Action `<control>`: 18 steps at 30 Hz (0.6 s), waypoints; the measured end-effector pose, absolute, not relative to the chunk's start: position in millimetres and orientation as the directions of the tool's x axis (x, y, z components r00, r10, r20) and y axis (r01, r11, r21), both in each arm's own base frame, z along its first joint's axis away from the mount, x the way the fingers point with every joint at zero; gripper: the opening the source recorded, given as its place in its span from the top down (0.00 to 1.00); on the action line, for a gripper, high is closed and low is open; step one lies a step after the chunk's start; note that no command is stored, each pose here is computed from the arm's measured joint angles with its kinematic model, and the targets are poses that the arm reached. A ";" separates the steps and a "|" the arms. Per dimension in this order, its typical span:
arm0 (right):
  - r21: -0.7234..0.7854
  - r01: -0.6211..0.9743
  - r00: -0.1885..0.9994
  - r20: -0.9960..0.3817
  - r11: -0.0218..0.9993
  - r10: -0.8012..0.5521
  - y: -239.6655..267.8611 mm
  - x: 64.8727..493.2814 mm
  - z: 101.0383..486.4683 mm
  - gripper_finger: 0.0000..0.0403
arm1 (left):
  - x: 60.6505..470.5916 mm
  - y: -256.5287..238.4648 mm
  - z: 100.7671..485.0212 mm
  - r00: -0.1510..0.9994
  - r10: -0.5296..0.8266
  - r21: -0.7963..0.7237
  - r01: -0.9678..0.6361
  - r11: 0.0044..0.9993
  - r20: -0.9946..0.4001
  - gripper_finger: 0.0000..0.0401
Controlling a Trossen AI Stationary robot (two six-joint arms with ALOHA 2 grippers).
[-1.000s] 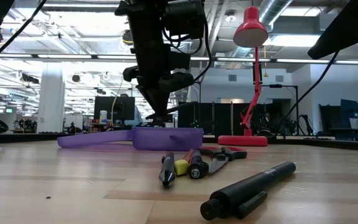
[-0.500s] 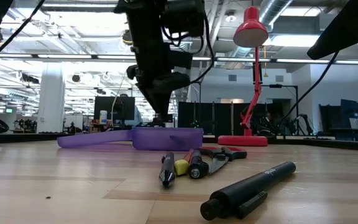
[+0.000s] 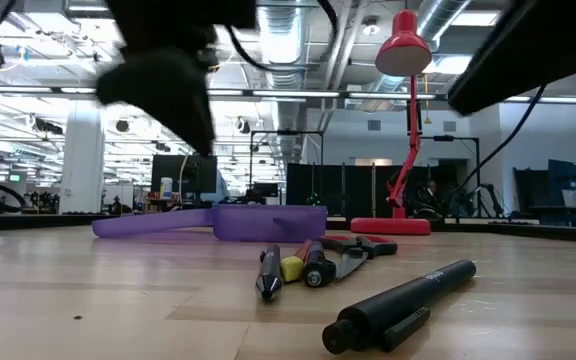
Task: Pick & place school supplies into a supply box
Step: Put the black pen into the violet supply box
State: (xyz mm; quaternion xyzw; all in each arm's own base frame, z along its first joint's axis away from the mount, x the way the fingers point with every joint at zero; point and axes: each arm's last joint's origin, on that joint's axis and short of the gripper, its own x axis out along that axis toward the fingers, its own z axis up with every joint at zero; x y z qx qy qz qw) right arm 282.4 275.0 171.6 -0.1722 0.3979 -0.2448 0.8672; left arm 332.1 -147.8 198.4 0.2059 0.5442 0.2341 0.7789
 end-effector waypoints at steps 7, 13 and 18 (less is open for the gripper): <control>-0.434 -0.005 0.546 -0.756 0.901 -0.361 270.4 317.0 168.4 0.81 | 284.6 -222.0 199.5 0.445 0.545 0.565 -0.101 0.819 -0.710 0.69; -0.278 -0.245 0.483 -0.865 0.929 -0.131 272.9 328.5 167.3 0.81 | 241.6 -260.7 201.4 0.544 0.529 0.543 -0.152 0.826 -0.652 0.69; -0.185 -0.282 0.430 -0.901 0.941 -0.048 268.8 333.5 166.3 0.81 | 215.3 -276.0 202.9 0.611 0.531 0.519 -0.220 0.826 -0.587 0.69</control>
